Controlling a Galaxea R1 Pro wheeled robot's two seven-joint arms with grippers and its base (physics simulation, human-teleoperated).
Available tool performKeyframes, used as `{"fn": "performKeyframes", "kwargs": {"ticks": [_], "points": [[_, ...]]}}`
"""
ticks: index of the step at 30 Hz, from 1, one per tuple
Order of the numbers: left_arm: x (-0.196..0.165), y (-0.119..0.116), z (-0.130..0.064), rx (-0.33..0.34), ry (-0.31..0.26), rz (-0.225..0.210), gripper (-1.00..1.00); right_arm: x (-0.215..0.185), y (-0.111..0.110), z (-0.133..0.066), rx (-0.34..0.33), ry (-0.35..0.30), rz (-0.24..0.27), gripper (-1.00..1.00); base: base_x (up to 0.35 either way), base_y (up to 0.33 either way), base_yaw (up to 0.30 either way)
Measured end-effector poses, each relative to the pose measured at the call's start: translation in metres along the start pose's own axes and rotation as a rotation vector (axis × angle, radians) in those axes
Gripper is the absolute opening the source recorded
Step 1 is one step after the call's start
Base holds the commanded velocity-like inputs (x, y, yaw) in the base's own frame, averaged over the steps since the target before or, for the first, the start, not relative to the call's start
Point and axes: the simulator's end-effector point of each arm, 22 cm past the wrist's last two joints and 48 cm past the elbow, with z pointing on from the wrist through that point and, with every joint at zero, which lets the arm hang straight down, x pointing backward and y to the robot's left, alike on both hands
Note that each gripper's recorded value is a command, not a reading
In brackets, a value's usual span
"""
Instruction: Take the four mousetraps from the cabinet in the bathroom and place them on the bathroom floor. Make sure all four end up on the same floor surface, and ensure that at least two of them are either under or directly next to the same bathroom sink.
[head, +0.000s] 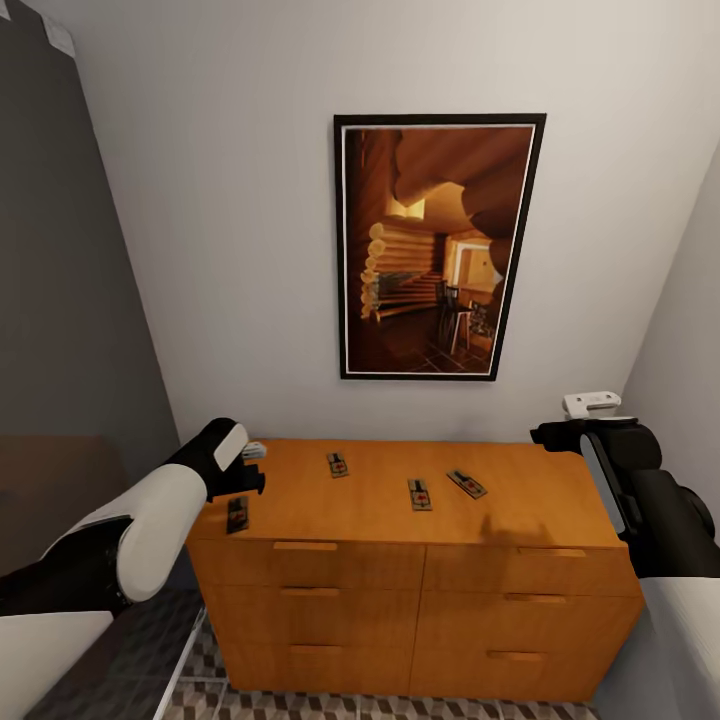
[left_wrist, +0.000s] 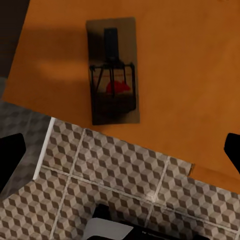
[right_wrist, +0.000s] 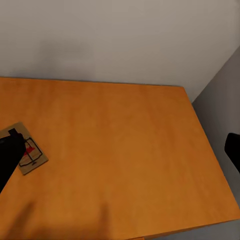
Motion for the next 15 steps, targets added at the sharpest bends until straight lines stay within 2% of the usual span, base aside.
{"fn": "performKeyframes", "kwargs": {"ticks": [10, 15], "points": [[-0.0013, 0.0074, 0.0014, -0.008, -0.001, -0.008, 1.00, 0.0000, -0.0004, 0.0000, 0.000, 0.000, 0.001, 1.00, 0.000, 0.002, 0.000], [-0.0010, 0.0101, 0.0026, -0.013, -0.002, -0.009, 1.00, 0.0001, -0.0001, 0.0001, 0.000, 0.000, 0.000, 1.00, -0.008, 0.100, 0.000]]}}
